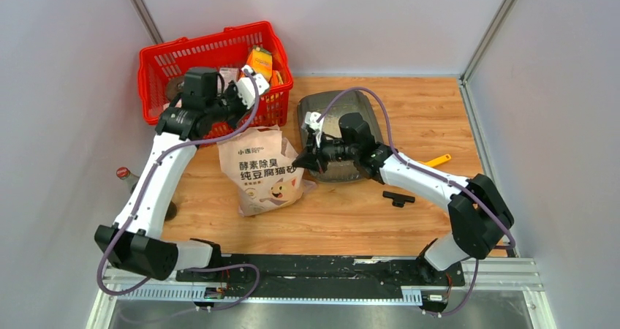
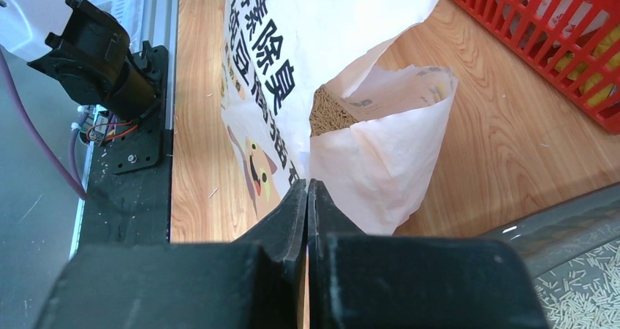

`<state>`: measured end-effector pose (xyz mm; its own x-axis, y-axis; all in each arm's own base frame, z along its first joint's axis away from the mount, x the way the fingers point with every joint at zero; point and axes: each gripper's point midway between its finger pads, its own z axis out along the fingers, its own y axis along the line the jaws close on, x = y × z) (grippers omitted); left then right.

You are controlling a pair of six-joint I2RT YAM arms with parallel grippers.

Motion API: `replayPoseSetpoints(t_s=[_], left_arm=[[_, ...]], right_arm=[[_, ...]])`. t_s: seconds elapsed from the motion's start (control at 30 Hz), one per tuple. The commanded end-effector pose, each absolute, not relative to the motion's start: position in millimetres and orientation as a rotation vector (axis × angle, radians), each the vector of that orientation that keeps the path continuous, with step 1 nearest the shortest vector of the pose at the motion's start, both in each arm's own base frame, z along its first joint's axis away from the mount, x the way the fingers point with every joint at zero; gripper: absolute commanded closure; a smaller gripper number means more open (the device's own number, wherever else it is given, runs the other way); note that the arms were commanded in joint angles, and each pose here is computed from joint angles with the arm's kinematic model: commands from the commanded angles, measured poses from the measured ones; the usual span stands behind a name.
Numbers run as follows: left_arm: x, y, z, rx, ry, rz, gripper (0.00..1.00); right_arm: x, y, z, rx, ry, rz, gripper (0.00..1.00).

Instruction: Fill the litter box with clean litter

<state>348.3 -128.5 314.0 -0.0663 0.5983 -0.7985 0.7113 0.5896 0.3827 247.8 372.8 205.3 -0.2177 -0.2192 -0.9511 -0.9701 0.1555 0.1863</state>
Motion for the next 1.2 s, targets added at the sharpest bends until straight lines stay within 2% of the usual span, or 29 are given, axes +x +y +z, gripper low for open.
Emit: replayPoseSetpoints(t_s=[0.0, 0.27, 0.47, 0.67, 0.9, 1.17], left_arm=[[347.9, -115.8, 316.7, 1.240, 1.756, -0.048, 0.77], [358.5, -120.9, 258.5, 1.478, 1.879, -0.173, 0.82], [366.8, -144.6, 233.2, 1.590, 1.802, -0.304, 0.83], [347.0, -174.9, 213.3, 1.710, 1.692, -0.536, 0.82], [318.3, -208.6, 196.9, 1.705, 1.636, -0.834, 0.82], [306.7, -229.7, 193.8, 1.583, 1.636, -1.036, 0.82]], right_arm=[[259.2, 381.1, 235.0, -1.161, 1.483, 1.146, 1.00], [260.8, 382.2, 239.2, -1.134, 1.500, 1.168, 1.00], [257.2, 377.5, 234.4, -1.139, 1.519, 1.158, 1.00], [252.5, 372.5, 230.6, -1.152, 1.530, 1.149, 1.00], [251.7, 370.5, 221.5, -1.171, 1.536, 1.133, 1.00], [259.7, 370.1, 216.2, -1.193, 1.549, 1.090, 1.00]])
